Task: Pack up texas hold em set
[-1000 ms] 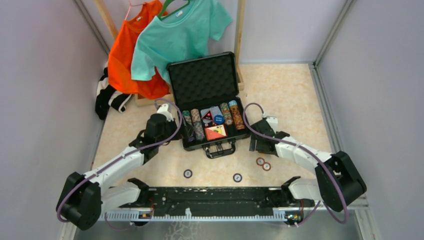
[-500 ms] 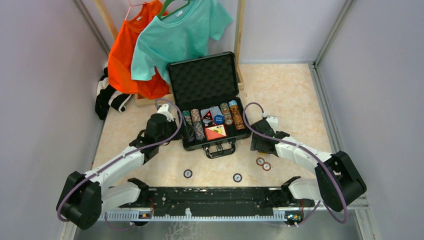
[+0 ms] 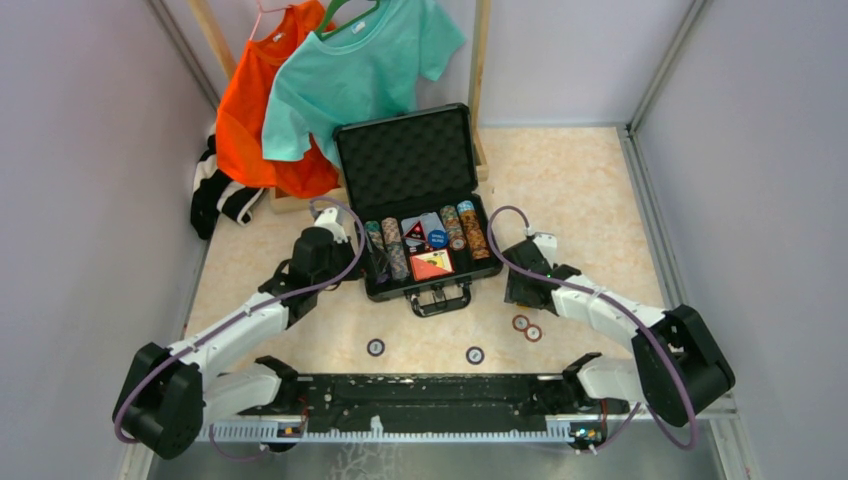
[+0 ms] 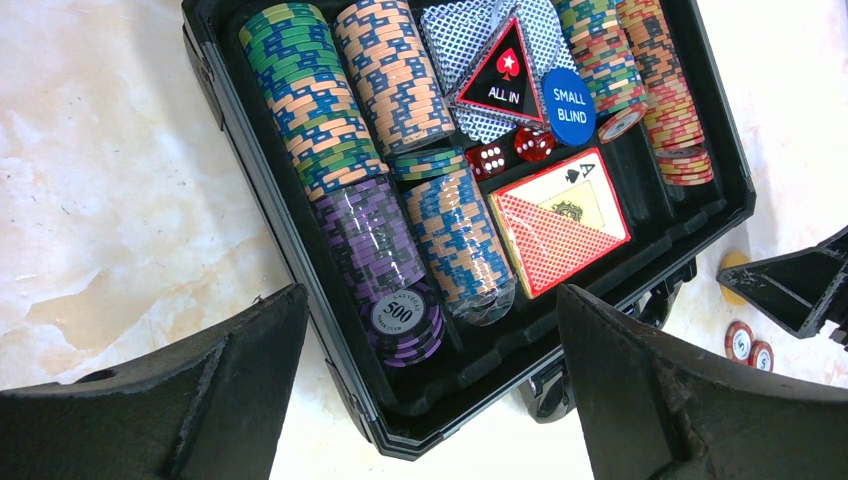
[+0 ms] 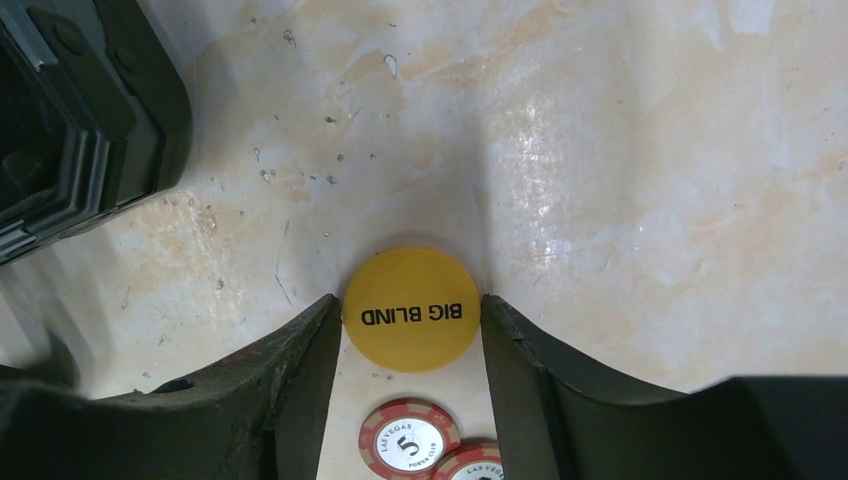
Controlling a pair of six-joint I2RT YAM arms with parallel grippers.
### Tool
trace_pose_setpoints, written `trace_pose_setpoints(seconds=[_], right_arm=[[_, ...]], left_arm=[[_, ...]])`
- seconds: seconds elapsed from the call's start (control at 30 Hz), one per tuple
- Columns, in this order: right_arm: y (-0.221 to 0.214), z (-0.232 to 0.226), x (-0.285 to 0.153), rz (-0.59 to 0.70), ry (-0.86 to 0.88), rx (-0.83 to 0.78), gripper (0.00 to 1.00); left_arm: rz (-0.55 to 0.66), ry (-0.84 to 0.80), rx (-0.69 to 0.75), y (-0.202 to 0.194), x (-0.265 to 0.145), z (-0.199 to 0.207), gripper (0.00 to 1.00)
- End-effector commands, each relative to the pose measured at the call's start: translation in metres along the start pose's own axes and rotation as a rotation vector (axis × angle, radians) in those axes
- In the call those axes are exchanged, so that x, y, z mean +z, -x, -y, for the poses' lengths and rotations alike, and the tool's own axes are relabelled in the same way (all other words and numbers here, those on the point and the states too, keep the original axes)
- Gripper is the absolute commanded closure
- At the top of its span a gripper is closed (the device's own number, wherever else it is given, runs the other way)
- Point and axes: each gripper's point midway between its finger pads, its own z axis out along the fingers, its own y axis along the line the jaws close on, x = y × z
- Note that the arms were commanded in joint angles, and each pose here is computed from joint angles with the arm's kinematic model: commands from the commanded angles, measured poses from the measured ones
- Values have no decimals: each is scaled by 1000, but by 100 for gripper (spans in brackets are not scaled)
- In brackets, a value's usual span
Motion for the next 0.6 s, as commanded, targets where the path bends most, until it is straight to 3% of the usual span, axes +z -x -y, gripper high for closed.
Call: trace_pose_setpoints(seconds=[0.0, 0.57], right_arm=[[11, -1, -4, 42, 10, 22, 47], [31, -4, -17, 82, 15, 17, 51]], left_arm=[[28, -19, 5, 7, 0, 4, 1], [30, -18, 6, 8, -1, 4, 1]])
